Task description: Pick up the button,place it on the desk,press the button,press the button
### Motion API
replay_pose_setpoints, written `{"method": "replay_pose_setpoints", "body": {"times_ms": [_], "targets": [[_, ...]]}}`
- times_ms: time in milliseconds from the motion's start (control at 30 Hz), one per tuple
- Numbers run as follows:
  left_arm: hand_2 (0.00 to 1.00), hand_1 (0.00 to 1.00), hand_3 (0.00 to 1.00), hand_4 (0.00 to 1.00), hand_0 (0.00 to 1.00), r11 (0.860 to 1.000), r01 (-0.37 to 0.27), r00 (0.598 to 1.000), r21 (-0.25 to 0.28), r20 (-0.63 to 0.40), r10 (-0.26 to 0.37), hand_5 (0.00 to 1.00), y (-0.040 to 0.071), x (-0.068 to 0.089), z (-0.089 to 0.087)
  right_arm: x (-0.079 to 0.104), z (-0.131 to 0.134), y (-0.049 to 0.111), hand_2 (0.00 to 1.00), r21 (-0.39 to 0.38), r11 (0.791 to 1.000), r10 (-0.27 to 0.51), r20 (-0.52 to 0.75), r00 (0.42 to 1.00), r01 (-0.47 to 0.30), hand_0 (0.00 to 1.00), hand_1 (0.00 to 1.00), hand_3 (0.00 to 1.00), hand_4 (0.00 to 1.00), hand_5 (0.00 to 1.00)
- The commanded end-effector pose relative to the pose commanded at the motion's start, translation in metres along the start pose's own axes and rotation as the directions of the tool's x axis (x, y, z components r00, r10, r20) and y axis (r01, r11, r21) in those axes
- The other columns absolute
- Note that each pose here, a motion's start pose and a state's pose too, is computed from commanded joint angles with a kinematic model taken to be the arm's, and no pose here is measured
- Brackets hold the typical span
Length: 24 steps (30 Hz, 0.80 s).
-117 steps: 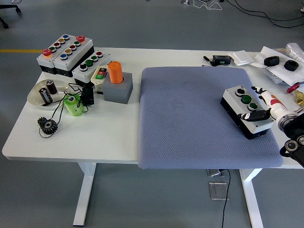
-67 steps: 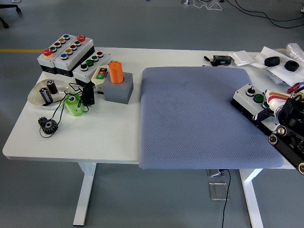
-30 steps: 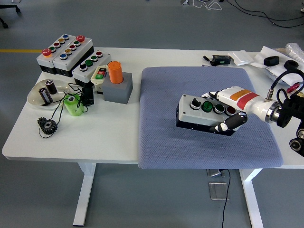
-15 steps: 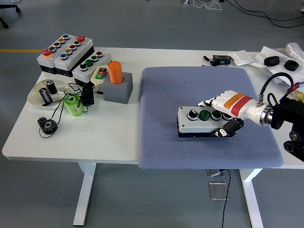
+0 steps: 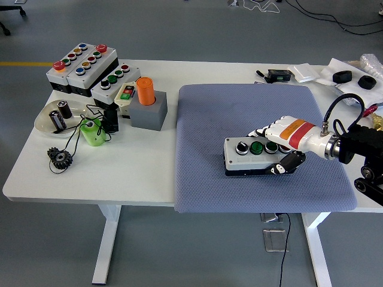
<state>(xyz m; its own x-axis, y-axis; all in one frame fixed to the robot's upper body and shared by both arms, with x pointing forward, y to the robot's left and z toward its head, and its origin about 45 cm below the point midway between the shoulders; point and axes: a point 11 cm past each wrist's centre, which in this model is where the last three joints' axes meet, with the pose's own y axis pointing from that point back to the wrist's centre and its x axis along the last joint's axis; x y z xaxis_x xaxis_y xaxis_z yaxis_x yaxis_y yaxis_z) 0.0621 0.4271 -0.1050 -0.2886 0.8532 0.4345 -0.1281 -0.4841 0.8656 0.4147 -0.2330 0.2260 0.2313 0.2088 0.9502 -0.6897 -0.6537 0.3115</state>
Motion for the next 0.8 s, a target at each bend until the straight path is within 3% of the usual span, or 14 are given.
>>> {"method": "replay_pose_setpoints", "body": {"times_ms": [33, 200, 233, 400, 433, 600, 633, 800], "targets": [[0.714, 0.717, 0.506, 0.336, 0.664, 1.0, 0.0, 1.0, 0.0, 0.0, 0.0, 0.998, 0.0, 0.0, 0.0, -0.001, 0.0, 0.0, 0.3, 0.0, 1.0, -0.006, -0.004, 1.0, 0.006, 0.137, 0.115, 0.456, 0.491, 0.239], [0.714, 0.717, 0.506, 0.336, 0.664, 1.0, 0.0, 1.0, 0.001, 0.0, 0.0, 0.998, 0.0, 0.0, 0.0, -0.005, -0.001, -0.002, 0.3, -0.005, 1.0, -0.027, -0.009, 1.0, 0.027, 0.137, 0.115, 0.456, 0.491, 0.239], [0.713, 0.717, 0.506, 0.335, 0.664, 1.0, 0.0, 1.0, 0.001, 0.0, 0.0, 0.998, 0.0, 0.0, 0.0, -0.006, 0.0, -0.002, 0.381, -0.008, 0.999, -0.035, -0.01, 0.999, 0.035, 0.233, 0.226, 0.549, 0.571, 0.231], [0.713, 0.717, 0.506, 0.335, 0.664, 1.0, 0.0, 1.0, -0.001, -0.001, 0.0, 0.998, 0.0, 0.0, 0.0, -0.009, 0.002, 0.0, 0.381, -0.015, 0.999, -0.05, 0.0, 0.999, 0.05, 0.233, 0.226, 0.549, 0.571, 0.231], [0.713, 0.717, 0.505, 0.335, 0.663, 1.0, 0.0, 1.0, -0.001, 0.0, 0.0, 0.998, 0.0, 0.0, 0.0, -0.009, 0.002, 0.0, 0.417, -0.017, 0.999, -0.052, 0.004, 0.999, 0.052, 0.277, 0.28, 0.616, 0.622, 0.236], [0.713, 0.717, 0.505, 0.335, 0.663, 1.0, 0.0, 1.0, -0.002, -0.002, 0.0, 0.998, 0.0, 0.0, 0.001, -0.012, 0.005, 0.003, 0.417, -0.032, 0.997, -0.07, 0.025, 0.997, 0.071, 0.277, 0.28, 0.616, 0.622, 0.236], [0.712, 0.717, 0.504, 0.334, 0.664, 1.0, 0.0, 1.0, -0.002, -0.002, 0.0, 0.998, 0.0, 0.0, 0.001, -0.013, 0.005, 0.003, 0.522, -0.032, 0.997, -0.075, 0.028, 0.997, 0.076, 0.357, 0.378, 0.764, 0.695, 0.255], [0.712, 0.717, 0.504, 0.334, 0.664, 1.0, 0.0, 1.0, -0.001, -0.001, 0.0, 0.998, 0.0, 0.0, 0.001, -0.016, 0.005, 0.004, 0.522, -0.031, 0.995, -0.094, 0.039, 0.995, 0.095, 0.357, 0.378, 0.764, 0.695, 0.255]]}}
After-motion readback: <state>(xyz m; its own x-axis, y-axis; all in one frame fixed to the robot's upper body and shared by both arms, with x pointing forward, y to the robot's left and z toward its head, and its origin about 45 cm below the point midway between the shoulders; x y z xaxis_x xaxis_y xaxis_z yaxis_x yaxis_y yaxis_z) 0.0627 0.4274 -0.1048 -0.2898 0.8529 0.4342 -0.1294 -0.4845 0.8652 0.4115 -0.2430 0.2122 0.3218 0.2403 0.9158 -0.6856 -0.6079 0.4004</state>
